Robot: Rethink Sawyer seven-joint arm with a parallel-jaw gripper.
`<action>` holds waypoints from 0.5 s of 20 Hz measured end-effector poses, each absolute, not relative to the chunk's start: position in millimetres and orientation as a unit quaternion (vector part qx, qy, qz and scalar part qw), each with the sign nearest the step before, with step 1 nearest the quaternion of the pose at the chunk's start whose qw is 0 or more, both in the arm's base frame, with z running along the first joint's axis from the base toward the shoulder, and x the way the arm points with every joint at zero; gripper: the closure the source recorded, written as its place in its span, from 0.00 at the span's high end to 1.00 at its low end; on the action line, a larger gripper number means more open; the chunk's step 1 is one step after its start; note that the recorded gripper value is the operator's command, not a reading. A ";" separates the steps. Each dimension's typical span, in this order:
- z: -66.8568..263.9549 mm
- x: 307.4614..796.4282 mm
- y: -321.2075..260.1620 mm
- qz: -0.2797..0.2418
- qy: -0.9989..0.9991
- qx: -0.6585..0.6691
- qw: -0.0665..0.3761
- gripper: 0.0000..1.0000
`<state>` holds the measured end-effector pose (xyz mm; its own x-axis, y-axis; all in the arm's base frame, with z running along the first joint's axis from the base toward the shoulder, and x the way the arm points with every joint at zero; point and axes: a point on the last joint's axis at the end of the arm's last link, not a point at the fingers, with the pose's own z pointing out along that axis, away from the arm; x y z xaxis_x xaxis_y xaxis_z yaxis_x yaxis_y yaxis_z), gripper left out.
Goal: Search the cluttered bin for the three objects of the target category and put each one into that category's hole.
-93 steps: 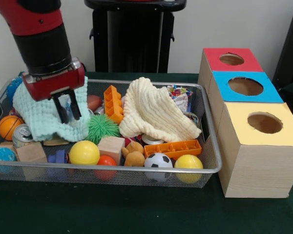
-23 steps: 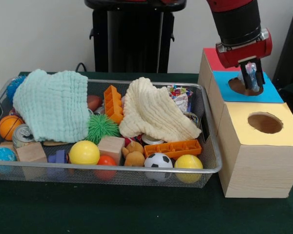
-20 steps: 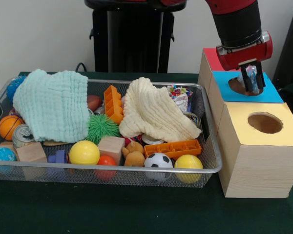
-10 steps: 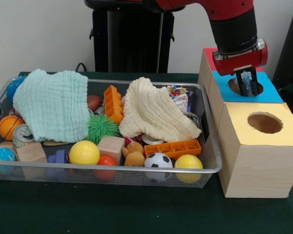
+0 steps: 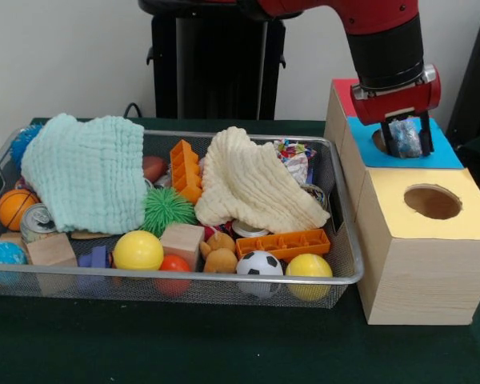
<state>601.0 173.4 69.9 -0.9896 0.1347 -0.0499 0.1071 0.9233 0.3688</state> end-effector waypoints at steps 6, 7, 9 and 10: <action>66.3 601.7 176.8 0.186 0.980 0.060 0.035 1.00; 66.3 601.7 176.6 0.186 0.980 0.060 0.035 1.00; 66.3 601.8 176.6 0.186 0.980 0.060 0.035 1.00; 66.4 601.8 176.5 0.186 0.980 0.060 0.034 1.00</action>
<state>601.8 176.5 66.4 -0.9904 0.1308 -0.0447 0.1053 0.9233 0.3693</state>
